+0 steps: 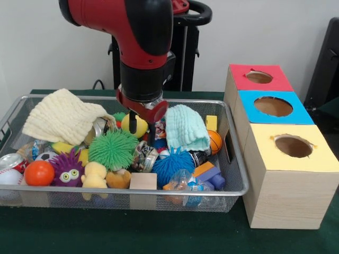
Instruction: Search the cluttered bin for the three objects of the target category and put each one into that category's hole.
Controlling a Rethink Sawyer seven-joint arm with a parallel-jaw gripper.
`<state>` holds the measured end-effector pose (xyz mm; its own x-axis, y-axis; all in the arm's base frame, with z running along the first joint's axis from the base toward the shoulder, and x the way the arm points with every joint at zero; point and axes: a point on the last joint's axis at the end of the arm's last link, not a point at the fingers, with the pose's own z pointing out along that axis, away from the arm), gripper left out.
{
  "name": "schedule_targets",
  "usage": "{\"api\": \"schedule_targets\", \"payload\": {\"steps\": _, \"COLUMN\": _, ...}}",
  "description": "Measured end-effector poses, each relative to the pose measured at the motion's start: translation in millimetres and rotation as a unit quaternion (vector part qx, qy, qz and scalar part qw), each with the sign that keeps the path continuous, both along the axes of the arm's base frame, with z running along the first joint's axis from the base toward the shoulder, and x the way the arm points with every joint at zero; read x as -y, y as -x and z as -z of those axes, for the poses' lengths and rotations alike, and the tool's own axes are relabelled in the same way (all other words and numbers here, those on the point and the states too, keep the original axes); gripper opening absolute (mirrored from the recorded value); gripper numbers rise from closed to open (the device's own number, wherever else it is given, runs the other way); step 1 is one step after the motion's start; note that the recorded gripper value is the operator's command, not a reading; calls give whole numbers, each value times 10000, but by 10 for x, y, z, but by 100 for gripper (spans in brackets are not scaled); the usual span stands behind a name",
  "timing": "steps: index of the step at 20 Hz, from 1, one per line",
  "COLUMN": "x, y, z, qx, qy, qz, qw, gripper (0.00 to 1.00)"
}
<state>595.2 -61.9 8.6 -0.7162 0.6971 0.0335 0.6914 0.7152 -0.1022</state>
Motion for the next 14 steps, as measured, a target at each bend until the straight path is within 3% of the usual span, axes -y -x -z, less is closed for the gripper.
{"api": "schedule_targets", "payload": {"steps": 8, "x": 129, "y": 102, "z": 18, "qx": -113, "qy": 178, "qz": 104, "qw": 9997, "gripper": 100}}
{"api": "schedule_targets", "payload": {"steps": 14, "x": 31, "y": 115, "z": 7, "qx": -126, "qy": 126, "qz": 176, "qw": 9997, "gripper": 100}}
